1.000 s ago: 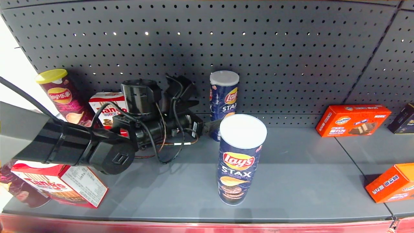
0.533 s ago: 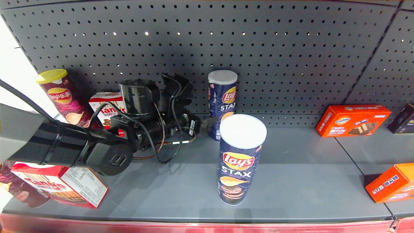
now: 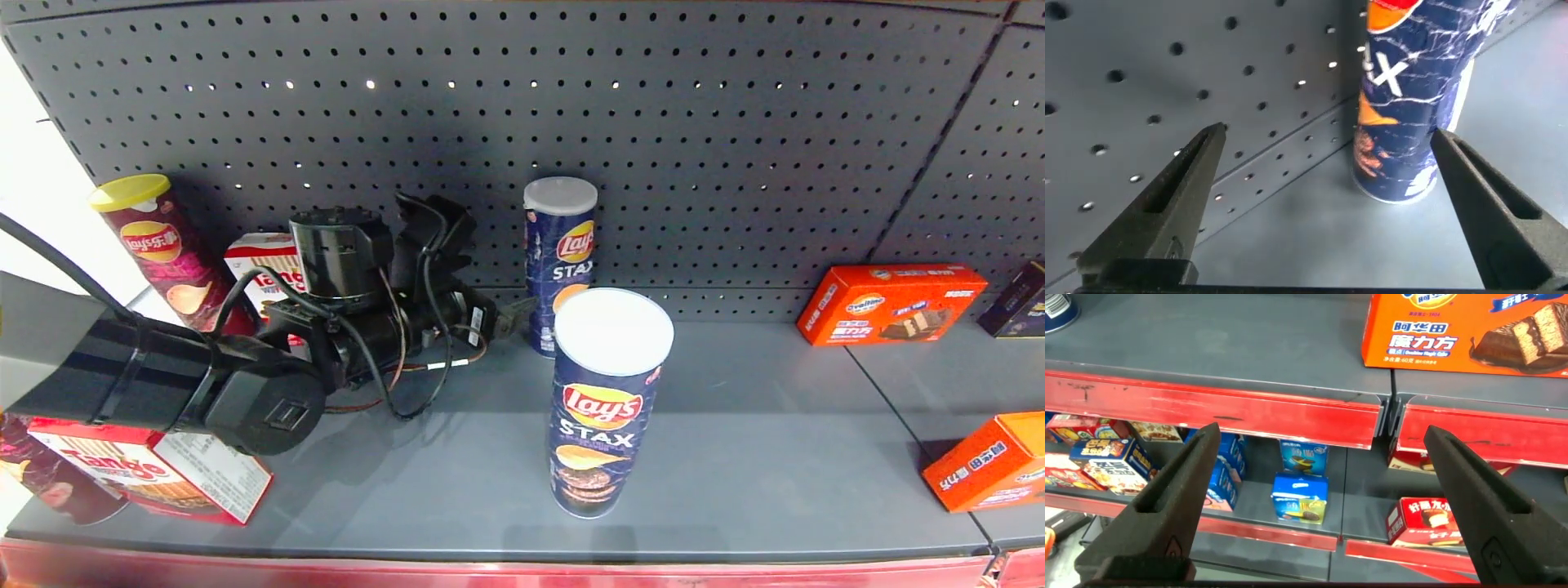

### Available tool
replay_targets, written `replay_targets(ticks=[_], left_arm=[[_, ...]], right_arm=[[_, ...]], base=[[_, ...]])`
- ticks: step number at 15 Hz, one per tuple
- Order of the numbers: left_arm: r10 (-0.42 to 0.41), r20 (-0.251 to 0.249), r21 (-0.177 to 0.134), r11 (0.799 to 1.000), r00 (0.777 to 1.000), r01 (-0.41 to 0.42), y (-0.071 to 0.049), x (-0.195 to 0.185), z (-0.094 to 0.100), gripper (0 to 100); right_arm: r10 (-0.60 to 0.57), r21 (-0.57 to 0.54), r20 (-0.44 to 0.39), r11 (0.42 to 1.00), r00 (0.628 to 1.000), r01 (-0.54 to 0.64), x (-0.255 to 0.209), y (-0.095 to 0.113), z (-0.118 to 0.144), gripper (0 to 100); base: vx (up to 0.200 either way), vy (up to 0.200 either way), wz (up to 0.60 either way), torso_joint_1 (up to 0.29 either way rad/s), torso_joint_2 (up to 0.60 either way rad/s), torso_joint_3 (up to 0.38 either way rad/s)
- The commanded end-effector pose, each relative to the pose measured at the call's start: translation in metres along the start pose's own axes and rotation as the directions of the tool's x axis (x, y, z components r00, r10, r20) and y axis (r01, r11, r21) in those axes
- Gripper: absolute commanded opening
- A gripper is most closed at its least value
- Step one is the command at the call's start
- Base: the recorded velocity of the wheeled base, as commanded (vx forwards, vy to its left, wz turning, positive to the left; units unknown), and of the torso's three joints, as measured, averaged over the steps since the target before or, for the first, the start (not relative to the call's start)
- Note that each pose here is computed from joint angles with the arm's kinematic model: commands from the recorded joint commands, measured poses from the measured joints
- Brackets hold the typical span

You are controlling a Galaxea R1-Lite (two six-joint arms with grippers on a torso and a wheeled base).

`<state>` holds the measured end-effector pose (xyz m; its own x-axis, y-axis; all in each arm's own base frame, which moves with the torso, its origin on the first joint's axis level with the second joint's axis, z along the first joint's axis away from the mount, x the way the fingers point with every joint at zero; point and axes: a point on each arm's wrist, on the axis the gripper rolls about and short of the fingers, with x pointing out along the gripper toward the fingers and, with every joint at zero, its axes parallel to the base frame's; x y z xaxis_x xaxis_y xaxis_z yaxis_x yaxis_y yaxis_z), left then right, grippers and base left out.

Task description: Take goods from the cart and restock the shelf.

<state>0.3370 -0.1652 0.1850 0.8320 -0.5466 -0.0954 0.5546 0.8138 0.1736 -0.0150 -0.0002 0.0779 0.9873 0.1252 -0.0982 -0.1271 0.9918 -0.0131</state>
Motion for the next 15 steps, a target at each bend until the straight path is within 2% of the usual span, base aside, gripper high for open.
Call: replay_targets(ticks=[1, 3, 5, 8, 12, 15], left_arm=[[0.006, 0.003, -0.001, 1.0, 1.0, -0.006, 0.001, -0.001, 0.001, 100], [-0.029, 0.056, 0.009, 1.0, 0.998, 0.029, -0.003, -0.008, 0.006, 100], [-0.124, 0.079, 0.02, 0.992, 0.989, 0.123, -0.007, -0.018, 0.007, 100], [-0.122, 0.085, 0.022, 0.992, 0.989, 0.12, -0.006, -0.016, 0.008, 100], [-0.129, 0.062, 0.017, 0.992, 0.99, 0.128, -0.007, -0.002, -0.001, 100], [-0.093, 0.054, 0.015, 0.996, 0.994, 0.093, -0.006, 0.003, -0.003, 100]], right_arm=[[0.001, -0.001, -0.001, 1.0, 1.0, -0.001, 0.0, 0.0, 0.0, 100], [0.0, -0.001, -0.001, 1.0, 1.0, 0.0, 0.0, 0.0, 0.0, 100], [0.0, -0.001, -0.001, 1.0, 1.0, 0.0, 0.0, 0.0, 0.0, 100], [0.0, -0.001, -0.001, 1.0, 1.0, 0.0, 0.0, 0.0, 0.0, 100], [0.0, -0.001, -0.001, 1.0, 1.0, 0.0, 0.0, 0.0, 0.0, 100], [0.0, -0.001, -0.001, 1.0, 1.0, 0.0, 0.0, 0.0, 0.0, 100]], base=[[0.0, 0.0, 0.0, 0.0, 0.0, 0.0], [0.0, 0.0, 0.0, 0.0, 0.0, 0.0], [0.0, 0.0, 0.0, 0.0, 0.0, 0.0], [0.0, 0.0, 0.0, 0.0, 0.0, 0.0], [0.0, 0.0, 0.0, 0.0, 0.0, 0.0], [0.0, 0.0, 0.0, 0.0, 0.0, 0.0]])
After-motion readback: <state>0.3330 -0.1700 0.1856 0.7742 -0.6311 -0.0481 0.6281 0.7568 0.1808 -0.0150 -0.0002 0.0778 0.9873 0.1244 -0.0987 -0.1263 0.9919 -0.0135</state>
